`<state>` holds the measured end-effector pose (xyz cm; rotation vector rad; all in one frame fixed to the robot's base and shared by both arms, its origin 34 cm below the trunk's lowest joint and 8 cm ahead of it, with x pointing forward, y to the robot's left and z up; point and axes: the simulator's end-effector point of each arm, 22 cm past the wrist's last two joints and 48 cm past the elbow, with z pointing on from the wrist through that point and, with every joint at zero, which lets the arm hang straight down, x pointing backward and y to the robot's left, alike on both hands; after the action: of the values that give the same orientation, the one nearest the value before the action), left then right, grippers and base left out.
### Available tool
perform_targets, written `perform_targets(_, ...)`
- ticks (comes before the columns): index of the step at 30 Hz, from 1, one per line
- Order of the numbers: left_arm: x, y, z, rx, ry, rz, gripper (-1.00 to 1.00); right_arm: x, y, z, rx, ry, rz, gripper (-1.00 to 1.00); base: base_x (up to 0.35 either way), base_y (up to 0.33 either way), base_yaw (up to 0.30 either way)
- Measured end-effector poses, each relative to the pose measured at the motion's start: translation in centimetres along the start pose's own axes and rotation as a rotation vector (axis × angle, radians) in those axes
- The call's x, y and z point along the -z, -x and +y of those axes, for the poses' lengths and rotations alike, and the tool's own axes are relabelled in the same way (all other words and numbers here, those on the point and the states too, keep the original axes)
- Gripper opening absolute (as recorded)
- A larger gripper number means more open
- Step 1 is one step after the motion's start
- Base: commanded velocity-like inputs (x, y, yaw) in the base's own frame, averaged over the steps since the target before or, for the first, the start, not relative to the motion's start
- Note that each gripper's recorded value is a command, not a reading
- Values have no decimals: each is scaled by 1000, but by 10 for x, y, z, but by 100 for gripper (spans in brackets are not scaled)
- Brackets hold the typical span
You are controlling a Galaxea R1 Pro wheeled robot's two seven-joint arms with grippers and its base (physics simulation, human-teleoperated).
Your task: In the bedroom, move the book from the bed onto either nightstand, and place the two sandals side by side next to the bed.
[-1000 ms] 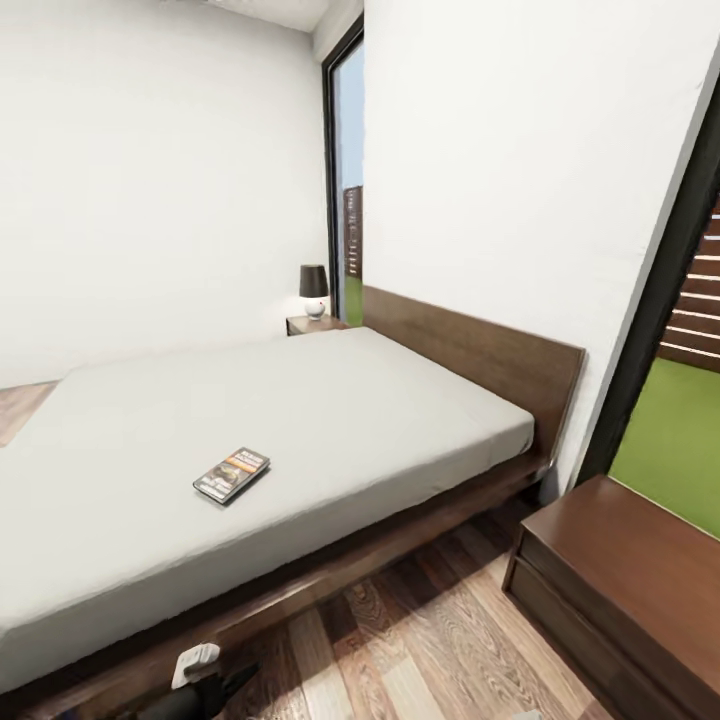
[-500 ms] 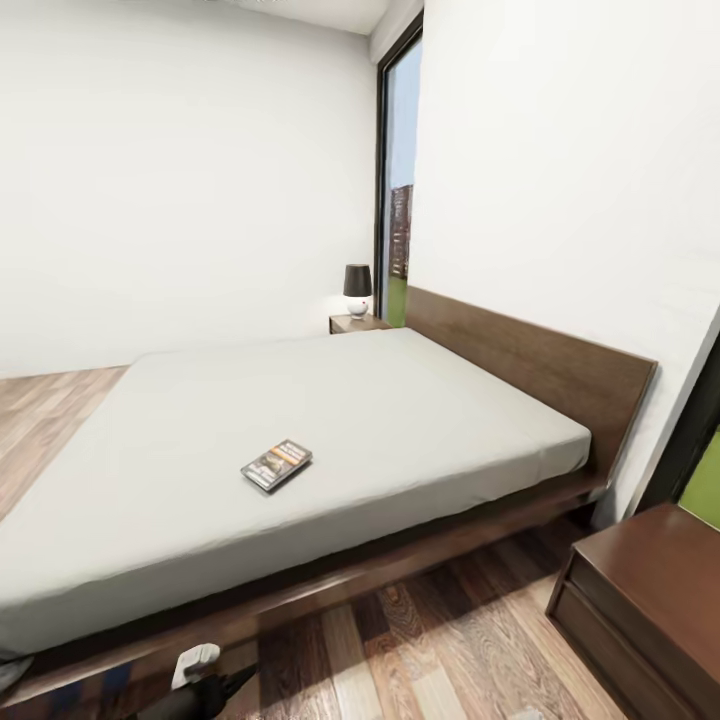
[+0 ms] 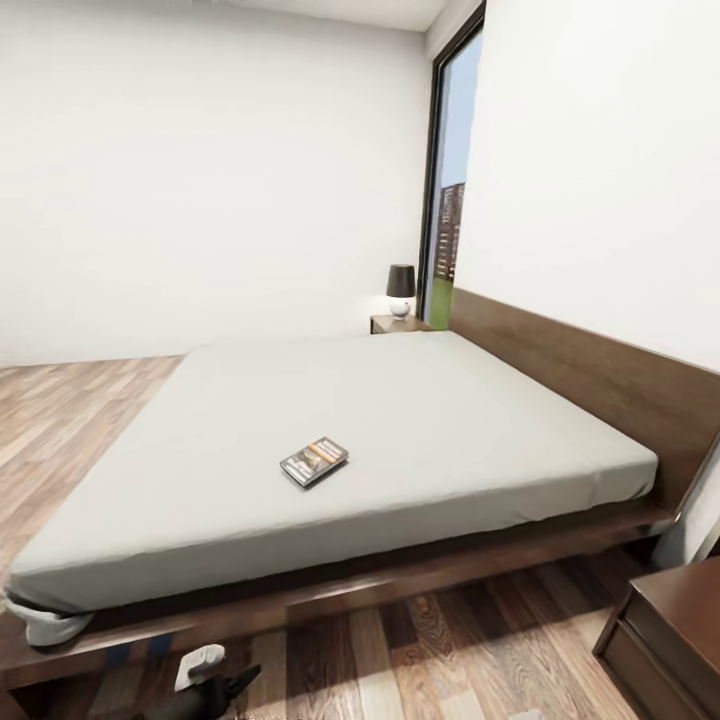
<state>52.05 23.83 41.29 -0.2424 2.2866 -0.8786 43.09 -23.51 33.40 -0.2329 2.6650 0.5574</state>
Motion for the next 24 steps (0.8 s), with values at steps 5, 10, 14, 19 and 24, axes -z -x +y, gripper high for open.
perform_targets(5, -1, 0, 0, 0, 1, 0, 100, 0, 0, 0, 0, 0, 0, 100, 3, -5, 293)
perform_targets(10, -1, 0, -1, 0, 0, 0, 100, 0, 0, 0, 0, 0, 0, 100, 0, -1, 293)
perform_targets(14, -1, 0, -1, 0, 0, 0, 100, 0, 0, 0, 0, 0, 0, 100, 0, 0, 293)
perform_targets(19, -1, -2, -1, -4, 1, 6, 100, 0, 0, 0, 0, 1, 1, 100, 0, -15, 169)
perform_targets(24, -1, -5, -1, -18, 0, 21, 100, 2, -1, -4, -2, -4, 1, 100, 0, -90, 18)
